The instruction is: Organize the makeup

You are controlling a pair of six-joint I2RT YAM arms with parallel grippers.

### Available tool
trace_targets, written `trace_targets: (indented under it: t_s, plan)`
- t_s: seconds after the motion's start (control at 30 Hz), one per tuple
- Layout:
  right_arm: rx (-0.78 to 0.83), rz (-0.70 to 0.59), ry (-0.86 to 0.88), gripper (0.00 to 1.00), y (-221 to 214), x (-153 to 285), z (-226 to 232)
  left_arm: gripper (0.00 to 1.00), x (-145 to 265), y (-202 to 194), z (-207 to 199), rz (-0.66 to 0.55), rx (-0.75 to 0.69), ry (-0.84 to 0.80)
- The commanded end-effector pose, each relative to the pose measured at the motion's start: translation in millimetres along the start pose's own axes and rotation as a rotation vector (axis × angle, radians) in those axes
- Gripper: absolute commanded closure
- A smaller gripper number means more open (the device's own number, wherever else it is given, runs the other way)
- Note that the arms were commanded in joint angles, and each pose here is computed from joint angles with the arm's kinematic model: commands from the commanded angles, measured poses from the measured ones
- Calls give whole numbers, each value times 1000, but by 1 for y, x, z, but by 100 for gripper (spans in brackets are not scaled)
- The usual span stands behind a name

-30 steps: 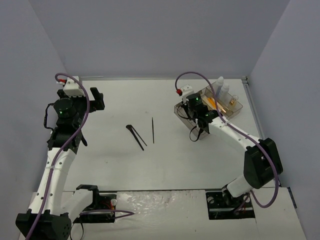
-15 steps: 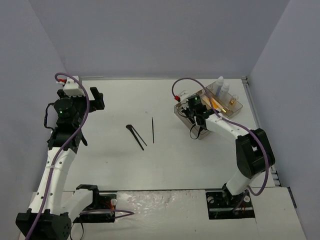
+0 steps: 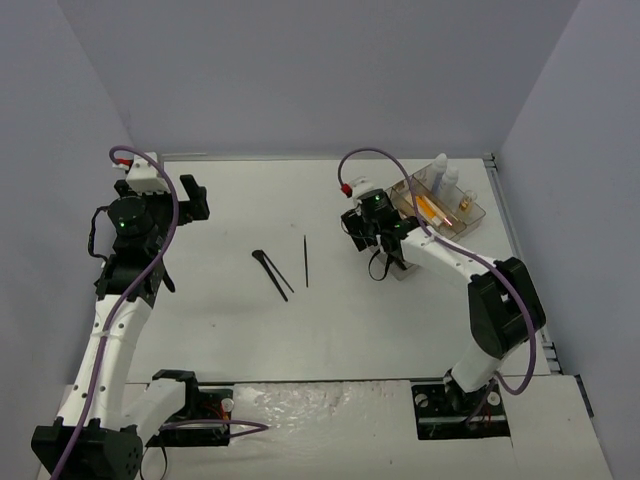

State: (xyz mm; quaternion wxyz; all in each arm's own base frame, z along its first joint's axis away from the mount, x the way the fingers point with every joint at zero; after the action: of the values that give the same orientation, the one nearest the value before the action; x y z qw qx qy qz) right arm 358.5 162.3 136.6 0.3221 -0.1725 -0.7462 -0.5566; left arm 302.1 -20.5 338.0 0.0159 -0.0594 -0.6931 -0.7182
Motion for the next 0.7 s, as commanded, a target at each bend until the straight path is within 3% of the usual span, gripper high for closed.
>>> trace_targets:
  t_s: [0.0,0.17,0.33,0.67]
  plan:
    - [-211,-156,0,32,40,20,46,3,-1,29,2,-111,18,2]
    - [-343,-161,21,32,42,8,101,3,-2,27,3,-107,19,12]
    - [-349,-142,64,33,39,-11,145,3,-2,28,4,-109,19,16]
    - [-361,-65,54,52,11,-60,177,3,-3,26,5,-99,22,21]
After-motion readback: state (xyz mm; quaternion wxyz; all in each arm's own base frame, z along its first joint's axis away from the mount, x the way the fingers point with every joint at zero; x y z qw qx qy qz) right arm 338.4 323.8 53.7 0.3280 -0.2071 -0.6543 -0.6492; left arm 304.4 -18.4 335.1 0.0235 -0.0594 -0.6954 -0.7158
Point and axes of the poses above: each gripper's point midway between its finger pads, its own x axis back along the fingers, its own z axis along the line the jaws close on, y = z × x, the point moved 5 cm from there along x, back along the fingers, and after that the axes turned 9 degrees about -x, right-handed, at the moved point
